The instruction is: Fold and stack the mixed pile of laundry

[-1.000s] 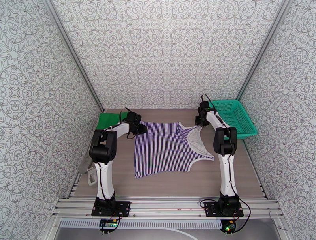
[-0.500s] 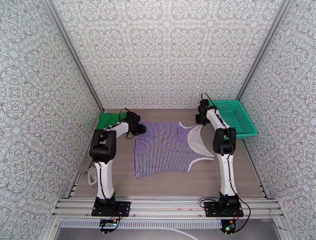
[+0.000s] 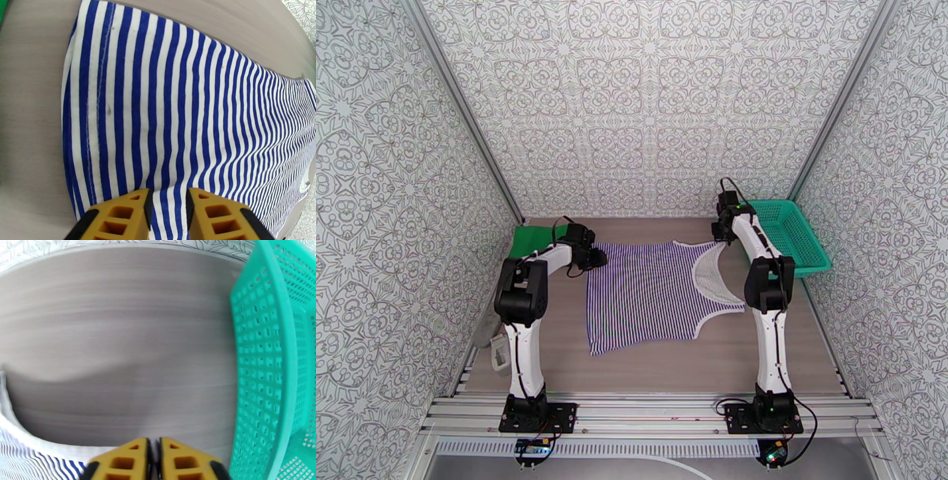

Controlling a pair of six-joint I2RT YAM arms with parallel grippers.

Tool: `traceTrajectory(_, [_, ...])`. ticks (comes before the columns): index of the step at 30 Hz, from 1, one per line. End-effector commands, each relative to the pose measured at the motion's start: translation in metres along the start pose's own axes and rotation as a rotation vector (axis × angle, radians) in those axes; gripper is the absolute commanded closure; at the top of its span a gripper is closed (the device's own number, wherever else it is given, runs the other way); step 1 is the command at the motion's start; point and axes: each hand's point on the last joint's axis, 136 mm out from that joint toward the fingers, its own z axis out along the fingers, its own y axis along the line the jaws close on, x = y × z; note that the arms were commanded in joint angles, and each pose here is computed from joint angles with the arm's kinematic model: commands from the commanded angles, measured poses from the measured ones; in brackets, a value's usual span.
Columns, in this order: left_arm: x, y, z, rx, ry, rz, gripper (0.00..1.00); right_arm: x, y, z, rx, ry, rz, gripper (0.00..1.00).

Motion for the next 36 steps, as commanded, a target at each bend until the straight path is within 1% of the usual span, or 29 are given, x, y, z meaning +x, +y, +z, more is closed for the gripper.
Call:
traceTrajectory(1, [0.005, 0.011, 0.008, -0.011, 0.035, -0.008, 0.68, -0.001, -0.016, 0.0, 0.104, -0.007, -0.021, 0.58])
traceTrajectory(2, [0.005, 0.01, 0.007, -0.006, 0.035, -0.006, 0.68, -0.001, -0.017, -0.002, 0.105, -0.01, -0.016, 0.55])
traceTrajectory(4, [0.003, 0.005, 0.007, 0.011, 0.033, 0.002, 0.67, -0.004, -0.015, -0.009, 0.085, -0.022, -0.004, 0.53])
traceTrajectory(7, [-0.005, -0.007, 0.0, 0.035, 0.015, 0.024, 0.65, -0.007, -0.005, -0.025, 0.036, -0.039, 0.007, 0.53])
traceTrajectory(10, [-0.016, -0.02, -0.014, 0.051, -0.015, 0.047, 0.62, 0.002, 0.011, -0.045, -0.026, -0.048, 0.028, 0.53])
traceTrajectory(15, [-0.029, -0.046, -0.052, 0.054, -0.076, 0.096, 0.6, 0.043, 0.048, -0.079, -0.168, -0.036, 0.075, 0.53])
traceTrajectory(18, [-0.019, -0.054, -0.07, 0.044, -0.096, 0.115, 0.59, 0.075, 0.066, -0.101, -0.238, -0.024, 0.117, 0.53])
traceTrajectory(20, [-0.008, -0.055, -0.072, 0.045, -0.091, 0.11, 0.59, 0.098, 0.081, -0.111, -0.302, -0.01, 0.14, 0.53])
traceTrajectory(23, [0.005, -0.047, -0.062, 0.035, -0.068, 0.089, 0.62, 0.131, 0.1, -0.12, -0.359, 0.021, 0.143, 0.54])
traceTrajectory(24, [0.007, -0.044, -0.057, 0.036, -0.058, 0.077, 0.64, 0.142, 0.104, -0.119, -0.355, 0.036, 0.136, 0.55])
traceTrajectory(26, [0.009, -0.041, -0.046, 0.036, -0.053, 0.062, 0.66, 0.161, 0.111, -0.116, -0.353, 0.065, 0.123, 0.56])
traceTrajectory(30, [0.005, -0.031, -0.018, 0.019, -0.037, 0.02, 0.71, 0.199, 0.124, -0.104, -0.342, 0.137, 0.089, 0.57])
traceTrajectory(33, [0.001, -0.019, 0.004, -0.013, -0.043, -0.015, 0.78, 0.214, 0.13, -0.096, -0.338, 0.159, 0.084, 0.58])
traceTrajectory(36, [-0.007, -0.01, 0.017, -0.032, -0.055, -0.036, 0.8, 0.223, 0.136, -0.09, -0.336, 0.178, 0.078, 0.59])
